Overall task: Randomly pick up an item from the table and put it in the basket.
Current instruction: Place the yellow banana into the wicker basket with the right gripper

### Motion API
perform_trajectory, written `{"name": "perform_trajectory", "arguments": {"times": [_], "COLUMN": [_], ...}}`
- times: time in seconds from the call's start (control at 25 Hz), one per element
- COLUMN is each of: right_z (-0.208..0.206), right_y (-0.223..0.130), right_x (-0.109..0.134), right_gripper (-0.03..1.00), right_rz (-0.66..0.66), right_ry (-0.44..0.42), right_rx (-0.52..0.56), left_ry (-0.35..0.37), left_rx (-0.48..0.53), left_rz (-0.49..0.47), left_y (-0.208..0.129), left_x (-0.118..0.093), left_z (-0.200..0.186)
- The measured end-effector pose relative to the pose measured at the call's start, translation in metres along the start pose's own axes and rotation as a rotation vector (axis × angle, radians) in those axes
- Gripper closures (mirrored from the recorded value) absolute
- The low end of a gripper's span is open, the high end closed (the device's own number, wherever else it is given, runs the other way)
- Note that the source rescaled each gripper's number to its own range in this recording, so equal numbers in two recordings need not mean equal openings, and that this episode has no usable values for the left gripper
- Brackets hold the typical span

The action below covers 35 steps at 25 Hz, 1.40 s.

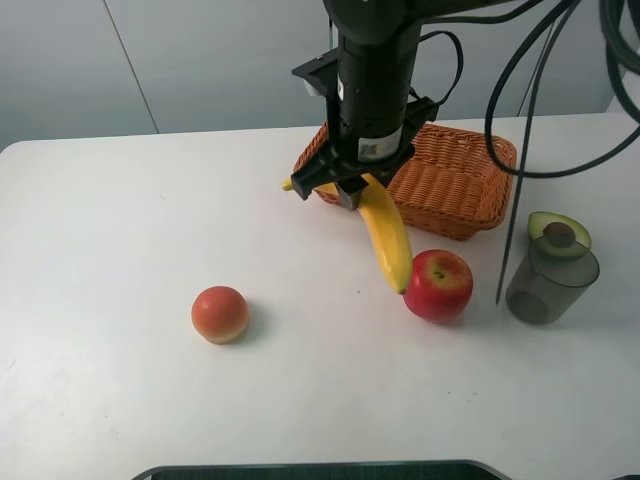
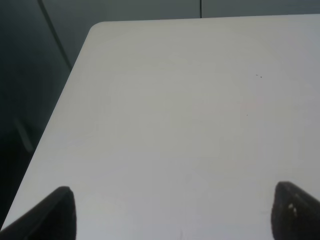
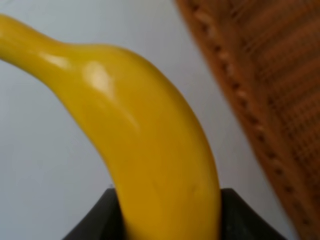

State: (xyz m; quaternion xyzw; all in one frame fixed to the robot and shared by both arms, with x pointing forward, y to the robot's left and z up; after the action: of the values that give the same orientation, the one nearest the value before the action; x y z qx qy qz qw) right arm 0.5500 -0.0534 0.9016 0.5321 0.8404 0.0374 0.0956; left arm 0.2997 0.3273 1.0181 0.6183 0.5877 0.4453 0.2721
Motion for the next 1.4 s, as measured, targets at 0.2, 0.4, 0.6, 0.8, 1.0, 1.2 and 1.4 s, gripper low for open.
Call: {"name": "perform_trajectory", "arguments": {"times": [0.2, 0.4, 0.6, 0.8, 1.0, 1.2, 1.4], "right_z": [0.001, 0.000, 0.005, 0.029, 0.053, 0.067, 0.067], "right_y": [0.012, 0.027, 0.047, 0.062, 0.073, 0.078, 0.080], "right_x": [-0.038, -0.071, -0.088, -0.099, -0.098, -0.096, -0.095], "right_gripper": [0.96, 0.96, 0.96, 0.96, 0.96, 0.96, 0.96], "right_rz": [-0.143, -0.277, -0.371, -0.434, -0.473, -0.506, -0.511], "right_ry": [-0.089, -0.194, -0.258, -0.297, -0.290, -0.289, -0.288], "right_rx": [-0.020, -0.067, -0.150, -0.184, -0.224, -0.236, -0.248], "left_ry": [0.000, 0.000, 0.000, 0.000, 0.000, 0.000, 0.000], "left_rx": [0.000, 0.000, 0.000, 0.000, 0.000, 0.000, 0.000], "left_rz": [0.000, 0.000, 0.000, 0.000, 0.000, 0.000, 0.000], "left_y": [0.000, 0.000, 0.000, 0.000, 0.000, 0.000, 0.000], "left_x": [0.000, 0.000, 0.000, 0.000, 0.000, 0.000, 0.000], "left_z": [0.000, 0.000, 0.000, 0.000, 0.000, 0.000, 0.000]}}
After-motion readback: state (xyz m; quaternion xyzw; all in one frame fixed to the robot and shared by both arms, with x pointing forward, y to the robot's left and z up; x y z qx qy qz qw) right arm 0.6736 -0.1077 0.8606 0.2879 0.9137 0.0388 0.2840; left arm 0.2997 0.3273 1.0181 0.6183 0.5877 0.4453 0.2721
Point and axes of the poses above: a point on each arm's last joint axis where the gripper is mounted, z pointing out along that axis toward the gripper, x along the wrist's bending axis when the last joint is at zero, y = z × x, the point moved 8 cm from there along z, pointing out along that axis toward the gripper, and after that the axes turned 10 degrees about z, right-handed, at the moved point
